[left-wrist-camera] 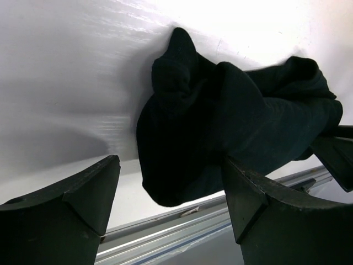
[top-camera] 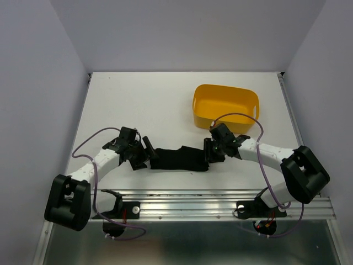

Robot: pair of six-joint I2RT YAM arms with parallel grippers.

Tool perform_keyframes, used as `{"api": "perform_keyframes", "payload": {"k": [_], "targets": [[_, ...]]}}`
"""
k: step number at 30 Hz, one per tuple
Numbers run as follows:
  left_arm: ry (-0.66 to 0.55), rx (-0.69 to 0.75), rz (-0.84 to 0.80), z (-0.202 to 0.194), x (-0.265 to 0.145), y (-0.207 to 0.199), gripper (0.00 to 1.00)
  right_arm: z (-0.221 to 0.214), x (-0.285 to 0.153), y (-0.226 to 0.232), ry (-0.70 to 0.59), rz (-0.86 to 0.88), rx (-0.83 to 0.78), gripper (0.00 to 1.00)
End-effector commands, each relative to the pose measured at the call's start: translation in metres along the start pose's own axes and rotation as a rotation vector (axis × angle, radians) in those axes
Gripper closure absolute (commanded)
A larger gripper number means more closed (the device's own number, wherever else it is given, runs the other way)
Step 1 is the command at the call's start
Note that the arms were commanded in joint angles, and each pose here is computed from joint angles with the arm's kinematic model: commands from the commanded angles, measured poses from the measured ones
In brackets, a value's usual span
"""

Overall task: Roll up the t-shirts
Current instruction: Pick up the T-shirt from the center of the board.

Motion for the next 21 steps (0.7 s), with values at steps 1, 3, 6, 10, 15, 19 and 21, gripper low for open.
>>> {"api": "perform_keyframes", "payload": {"k": [1,3,6,10,15,19,21], "targets": [[0.015,0.005,-0.051,-0.002,0.005,-0.009,0.18,0.01,-0.008,-0.003,-0.019,-0.03,-0.014,0.48],[0.025,0.009,-0.051,-0.004,0.007,-0.009,0.21,0.011,-0.01,-0.004,-0.024,-0.038,-0.011,0.43],[0.036,0.011,-0.045,-0.004,0.01,-0.011,0.27,0.016,-0.018,-0.001,-0.05,-0.033,0.002,0.34],[0.054,0.02,-0.06,-0.007,0.014,-0.015,0.36,0.021,-0.031,0.001,-0.095,-0.017,0.049,0.15],[0.068,0.036,-0.077,-0.008,0.018,-0.018,0.58,0.017,-0.041,0.0,-0.142,0.047,0.171,0.07],[0.085,0.034,-0.074,-0.008,0.025,-0.019,0.9,0.0,-0.028,-0.002,-0.116,0.081,0.247,0.07],[0.085,0.037,-0.073,-0.007,0.026,-0.02,0.99,0.0,-0.022,-0.001,-0.129,0.109,0.304,0.07]]}}
Point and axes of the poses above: each gripper's point midway between its finger pads, its own x axis out along the fingers, its own y axis along the line the jaws close on, z = x × y, the point moved 2 cm from there along -x, back along the fingers, and after that the axes turned 14 degrees about -x, right-handed, at the moved point
